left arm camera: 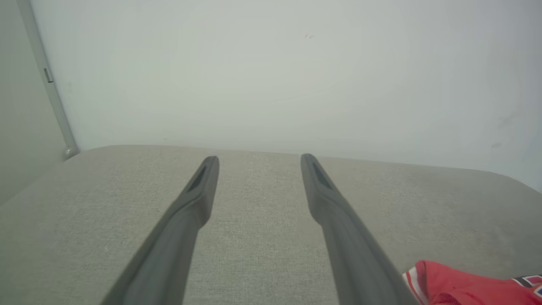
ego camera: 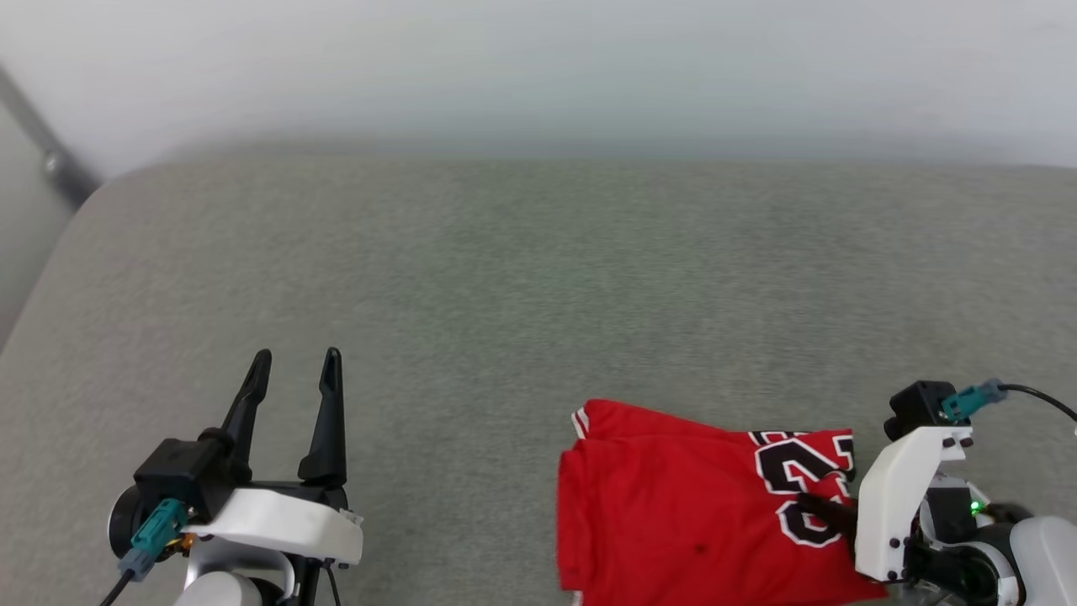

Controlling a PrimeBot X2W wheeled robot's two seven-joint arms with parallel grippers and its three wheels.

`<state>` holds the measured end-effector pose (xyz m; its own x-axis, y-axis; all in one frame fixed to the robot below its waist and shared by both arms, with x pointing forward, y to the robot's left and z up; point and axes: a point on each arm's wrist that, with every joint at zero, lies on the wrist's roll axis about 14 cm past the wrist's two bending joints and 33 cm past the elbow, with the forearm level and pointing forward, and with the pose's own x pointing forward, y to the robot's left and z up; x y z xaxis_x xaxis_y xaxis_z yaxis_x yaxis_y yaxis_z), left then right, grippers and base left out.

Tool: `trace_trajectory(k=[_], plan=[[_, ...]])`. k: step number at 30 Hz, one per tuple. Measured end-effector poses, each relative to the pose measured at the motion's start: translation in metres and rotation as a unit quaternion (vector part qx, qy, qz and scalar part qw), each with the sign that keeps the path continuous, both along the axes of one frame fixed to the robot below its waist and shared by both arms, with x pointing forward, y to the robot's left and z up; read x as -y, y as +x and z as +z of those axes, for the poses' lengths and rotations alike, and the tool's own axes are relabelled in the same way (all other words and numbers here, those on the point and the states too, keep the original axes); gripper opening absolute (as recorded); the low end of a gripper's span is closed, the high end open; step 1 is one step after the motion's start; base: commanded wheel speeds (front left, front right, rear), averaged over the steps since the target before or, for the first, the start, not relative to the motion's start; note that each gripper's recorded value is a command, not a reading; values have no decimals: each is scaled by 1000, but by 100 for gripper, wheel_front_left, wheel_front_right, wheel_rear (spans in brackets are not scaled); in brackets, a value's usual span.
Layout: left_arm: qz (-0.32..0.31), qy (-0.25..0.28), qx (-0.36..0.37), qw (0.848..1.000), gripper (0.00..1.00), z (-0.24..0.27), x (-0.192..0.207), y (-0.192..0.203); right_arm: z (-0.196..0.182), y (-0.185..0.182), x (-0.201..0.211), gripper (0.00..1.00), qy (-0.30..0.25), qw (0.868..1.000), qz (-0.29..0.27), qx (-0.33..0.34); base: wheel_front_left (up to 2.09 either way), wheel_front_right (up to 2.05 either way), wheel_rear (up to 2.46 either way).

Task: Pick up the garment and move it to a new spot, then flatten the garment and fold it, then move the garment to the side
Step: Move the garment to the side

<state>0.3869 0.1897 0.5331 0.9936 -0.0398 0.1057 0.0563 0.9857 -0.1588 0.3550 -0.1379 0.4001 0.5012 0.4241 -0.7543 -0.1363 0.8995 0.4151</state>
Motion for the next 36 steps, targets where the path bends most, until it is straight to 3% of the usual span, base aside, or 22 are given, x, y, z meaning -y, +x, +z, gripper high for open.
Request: trace_trajectory(k=[7, 16, 21, 22, 24, 31, 34, 35, 36], plan=[[-58, -5, 16, 998, 100, 10, 41, 14, 15, -7, 68, 0, -142, 989, -20, 48, 0, 0, 0], [-191, -1, 57, 980, 100, 33, 128, 70, 40, -7, 182, 0, -234, 955, -167, 74, 0, 0, 0], [-246, -1, 71, 967, 100, 31, 164, 111, 40, 1, 247, 0, -287, 925, -241, 67, 0, 0, 0], [-267, -9, 86, 960, 100, 27, 180, 134, 46, 7, 288, 0, -321, 900, -286, 70, 0, 0, 0], [-272, -10, 88, 958, 100, 19, 185, 150, 50, 14, 308, 0, -341, 884, -308, 80, 0, 0, 0], [-293, -6, 73, 953, 100, -26, 195, 188, 49, 33, 357, 0, -406, 842, -343, 93, 0, 0, 0], [-296, -7, 53, 954, 100, -54, 195, 197, 30, 38, 366, 0, -421, 836, -343, 81, 0, 0, 0], [-296, -9, 45, 954, 100, -64, 195, 199, 25, 41, 368, 8, -425, 834, -343, 81, 0, 0, 0], [-297, -11, 38, 954, 100, -73, 195, 200, 21, 43, 369, 46, -435, 830, -337, 86, 0, 0, 0]])
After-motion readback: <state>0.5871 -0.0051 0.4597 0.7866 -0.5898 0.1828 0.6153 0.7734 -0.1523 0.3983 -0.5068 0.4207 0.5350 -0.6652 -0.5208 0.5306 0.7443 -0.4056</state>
